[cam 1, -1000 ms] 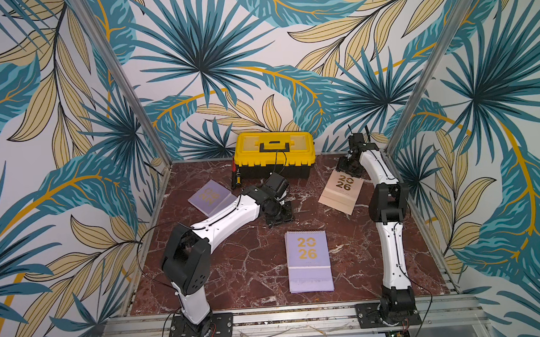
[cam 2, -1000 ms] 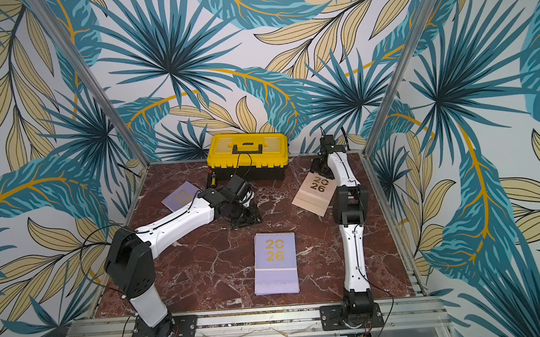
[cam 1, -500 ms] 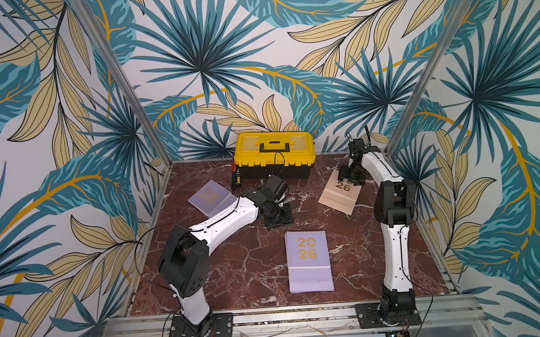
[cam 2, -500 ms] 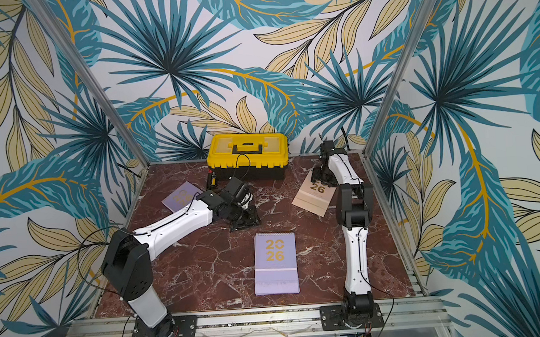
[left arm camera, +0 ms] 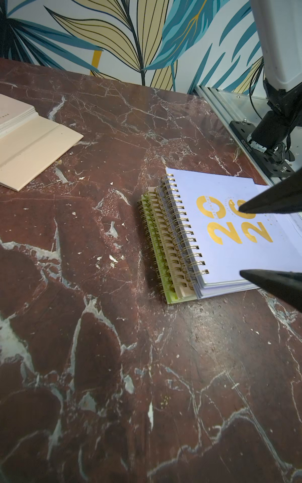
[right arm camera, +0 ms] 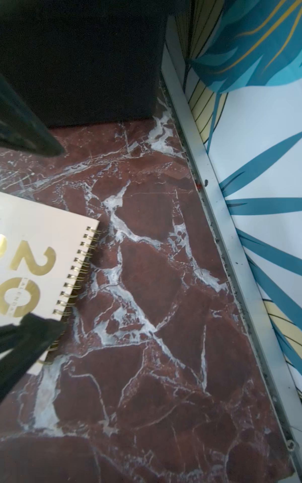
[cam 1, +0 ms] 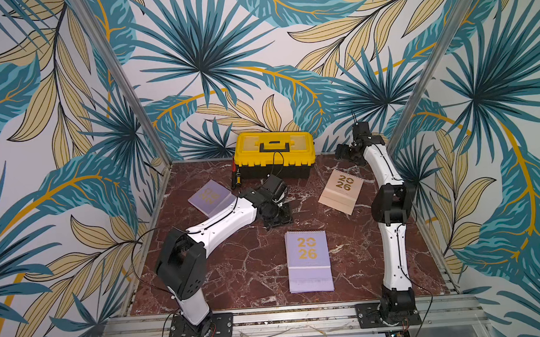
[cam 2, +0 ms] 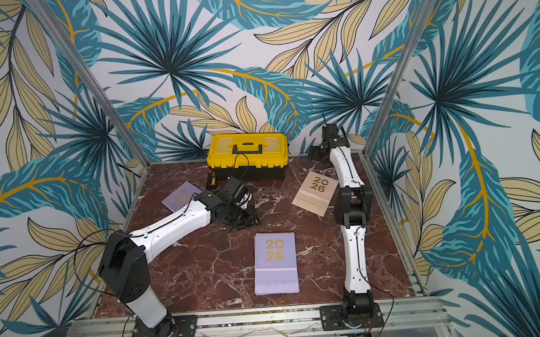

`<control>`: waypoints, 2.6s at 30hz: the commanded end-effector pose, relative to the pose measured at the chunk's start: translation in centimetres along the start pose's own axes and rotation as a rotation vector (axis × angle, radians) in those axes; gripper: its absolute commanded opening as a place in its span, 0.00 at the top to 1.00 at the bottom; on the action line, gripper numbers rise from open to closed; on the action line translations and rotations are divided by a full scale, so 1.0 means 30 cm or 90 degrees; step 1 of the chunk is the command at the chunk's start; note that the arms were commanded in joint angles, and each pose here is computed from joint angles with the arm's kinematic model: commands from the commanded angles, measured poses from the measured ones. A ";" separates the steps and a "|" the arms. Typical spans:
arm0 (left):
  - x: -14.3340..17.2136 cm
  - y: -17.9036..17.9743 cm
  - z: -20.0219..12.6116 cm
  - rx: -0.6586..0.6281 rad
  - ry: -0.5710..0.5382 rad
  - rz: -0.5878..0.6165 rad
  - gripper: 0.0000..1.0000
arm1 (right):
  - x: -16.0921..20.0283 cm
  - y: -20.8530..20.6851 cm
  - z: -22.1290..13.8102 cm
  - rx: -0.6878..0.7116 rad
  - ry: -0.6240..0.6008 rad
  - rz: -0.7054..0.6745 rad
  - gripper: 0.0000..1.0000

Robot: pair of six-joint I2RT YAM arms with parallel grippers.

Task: Stack the calendars
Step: Move the calendar to the center of the board.

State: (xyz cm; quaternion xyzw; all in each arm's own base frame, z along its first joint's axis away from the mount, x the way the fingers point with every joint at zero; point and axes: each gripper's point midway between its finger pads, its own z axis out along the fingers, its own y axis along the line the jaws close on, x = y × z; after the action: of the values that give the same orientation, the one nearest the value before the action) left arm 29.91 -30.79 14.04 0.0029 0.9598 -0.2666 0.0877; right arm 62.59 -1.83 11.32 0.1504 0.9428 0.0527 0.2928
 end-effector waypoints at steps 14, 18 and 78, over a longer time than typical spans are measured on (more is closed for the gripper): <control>-0.013 0.007 0.015 -0.001 0.000 0.003 0.63 | 0.180 -0.051 0.181 -0.005 0.119 0.024 0.01; -0.014 0.007 0.014 -0.002 -0.002 0.003 0.63 | 0.263 -0.065 0.179 0.011 0.178 -0.008 0.01; -0.014 -0.066 -0.011 0.028 -0.016 0.039 0.63 | 0.362 -0.175 -0.027 0.023 0.229 0.001 0.01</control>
State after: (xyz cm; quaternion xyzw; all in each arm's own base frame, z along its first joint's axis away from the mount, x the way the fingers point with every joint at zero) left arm 29.52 -31.61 14.30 0.0202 0.9570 -0.2734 0.0948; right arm 52.97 -4.24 5.45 0.1310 0.9812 0.0277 0.1390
